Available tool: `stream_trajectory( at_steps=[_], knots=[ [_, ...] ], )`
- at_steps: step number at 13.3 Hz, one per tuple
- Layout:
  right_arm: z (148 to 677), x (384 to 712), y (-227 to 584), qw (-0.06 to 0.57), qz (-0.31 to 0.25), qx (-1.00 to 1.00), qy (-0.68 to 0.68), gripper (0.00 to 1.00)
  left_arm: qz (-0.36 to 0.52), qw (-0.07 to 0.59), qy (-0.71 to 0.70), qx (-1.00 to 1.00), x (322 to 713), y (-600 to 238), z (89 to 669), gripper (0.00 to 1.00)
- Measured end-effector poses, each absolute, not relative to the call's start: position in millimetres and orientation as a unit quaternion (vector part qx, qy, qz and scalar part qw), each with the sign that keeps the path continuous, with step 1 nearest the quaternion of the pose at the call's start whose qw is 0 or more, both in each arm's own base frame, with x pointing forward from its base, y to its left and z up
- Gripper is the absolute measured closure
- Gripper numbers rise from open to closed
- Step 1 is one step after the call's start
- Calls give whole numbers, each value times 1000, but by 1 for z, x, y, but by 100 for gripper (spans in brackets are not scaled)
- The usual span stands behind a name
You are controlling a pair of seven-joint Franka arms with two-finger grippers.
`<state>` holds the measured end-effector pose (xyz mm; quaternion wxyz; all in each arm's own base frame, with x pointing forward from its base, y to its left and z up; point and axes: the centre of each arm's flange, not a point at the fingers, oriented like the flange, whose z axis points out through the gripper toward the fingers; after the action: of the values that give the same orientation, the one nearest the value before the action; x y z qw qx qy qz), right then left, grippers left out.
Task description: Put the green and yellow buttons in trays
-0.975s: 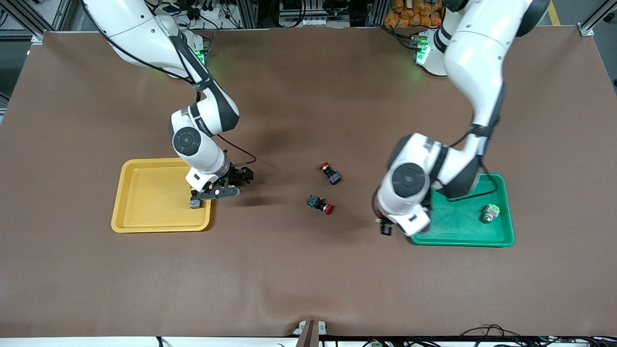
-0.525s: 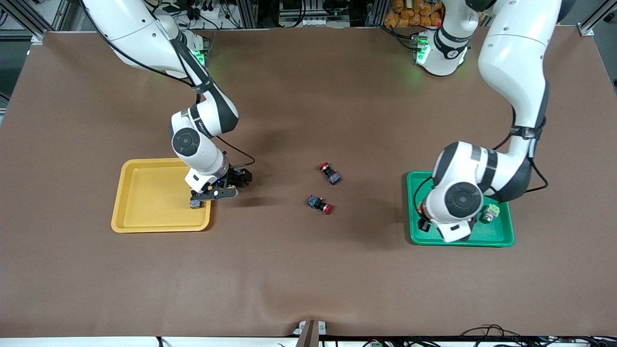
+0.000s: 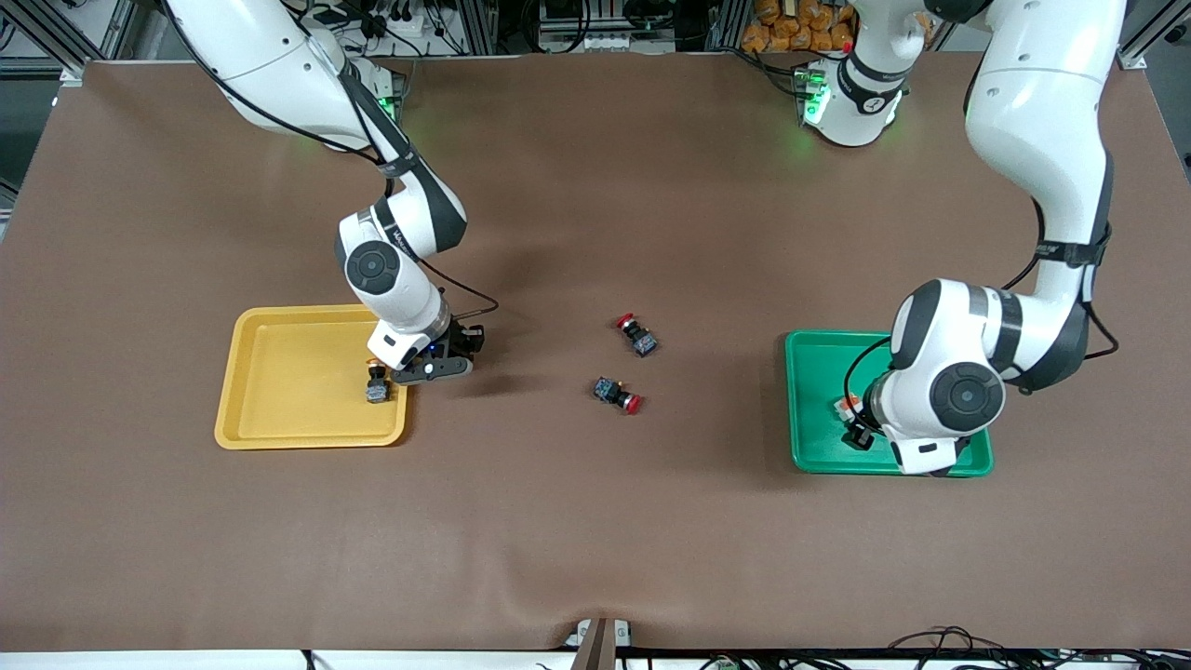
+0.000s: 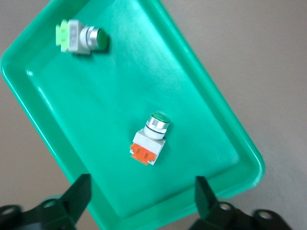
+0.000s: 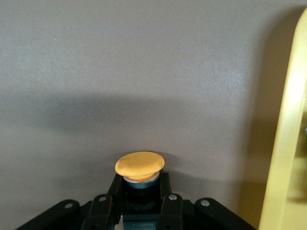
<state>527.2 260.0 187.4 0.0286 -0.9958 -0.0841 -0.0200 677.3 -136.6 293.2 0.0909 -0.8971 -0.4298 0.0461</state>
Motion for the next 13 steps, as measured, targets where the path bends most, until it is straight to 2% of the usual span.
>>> stream_trajectory(
  at_steps=[5,8,13],
  knots=[
    [188,530,255,18,-24,-995,-95,67,35,80,-310,-947,674,-128,353,0],
    [194,532,246,8,-5,-996,-89,67,35,77,-245,-966,671,-111,384,0],
    [256,536,225,-12,29,-995,-96,67,13,69,-162,-984,662,-100,442,0]
  ],
)
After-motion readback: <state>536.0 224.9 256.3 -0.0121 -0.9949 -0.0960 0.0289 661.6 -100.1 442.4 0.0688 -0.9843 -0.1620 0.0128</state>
